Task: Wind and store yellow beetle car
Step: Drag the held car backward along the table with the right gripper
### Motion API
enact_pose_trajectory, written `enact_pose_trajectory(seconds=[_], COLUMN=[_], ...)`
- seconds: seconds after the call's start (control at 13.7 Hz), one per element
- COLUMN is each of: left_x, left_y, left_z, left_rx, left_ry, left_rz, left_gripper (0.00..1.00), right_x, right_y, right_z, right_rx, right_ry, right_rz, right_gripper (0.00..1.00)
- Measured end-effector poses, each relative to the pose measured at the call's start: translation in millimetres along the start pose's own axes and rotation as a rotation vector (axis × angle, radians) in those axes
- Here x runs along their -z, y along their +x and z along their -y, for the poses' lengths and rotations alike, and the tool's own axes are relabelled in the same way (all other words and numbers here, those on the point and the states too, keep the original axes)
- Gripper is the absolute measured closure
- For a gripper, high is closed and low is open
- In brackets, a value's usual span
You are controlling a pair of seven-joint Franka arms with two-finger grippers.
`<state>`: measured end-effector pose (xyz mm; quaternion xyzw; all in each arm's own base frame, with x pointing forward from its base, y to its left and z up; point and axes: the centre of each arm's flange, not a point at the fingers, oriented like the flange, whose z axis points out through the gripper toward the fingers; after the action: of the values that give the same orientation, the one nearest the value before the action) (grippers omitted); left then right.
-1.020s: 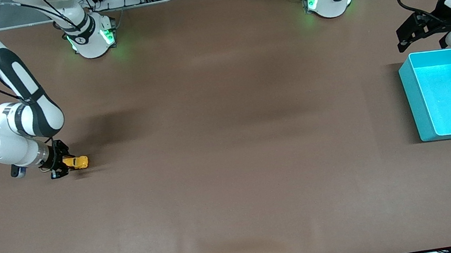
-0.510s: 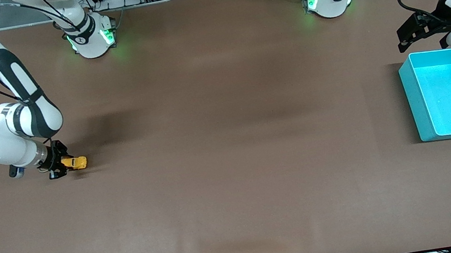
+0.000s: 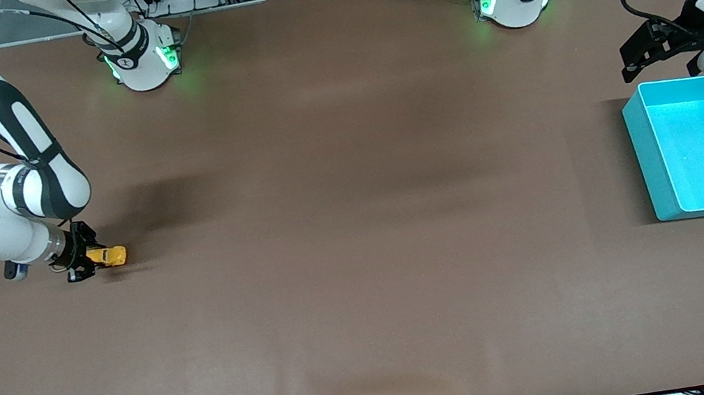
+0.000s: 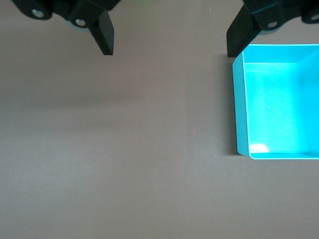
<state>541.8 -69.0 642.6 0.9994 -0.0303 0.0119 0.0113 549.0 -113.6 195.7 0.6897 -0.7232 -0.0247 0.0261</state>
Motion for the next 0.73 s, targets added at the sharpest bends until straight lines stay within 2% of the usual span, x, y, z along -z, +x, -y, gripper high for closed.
enact_pose_trajectory(seconds=[0.73], left_x=[0.7], left_y=[1.0], left_z=[1.7], left_rx=[0.003], left_ry=[0.000], left_rz=[-0.008], left_gripper=[0.00], right_x=[-0.4], right_y=[50.4], right_z=[-0.2], right_rx=[-0.005], right_ry=[0.008], right_rz=[-0.030], right_gripper=[0.58])
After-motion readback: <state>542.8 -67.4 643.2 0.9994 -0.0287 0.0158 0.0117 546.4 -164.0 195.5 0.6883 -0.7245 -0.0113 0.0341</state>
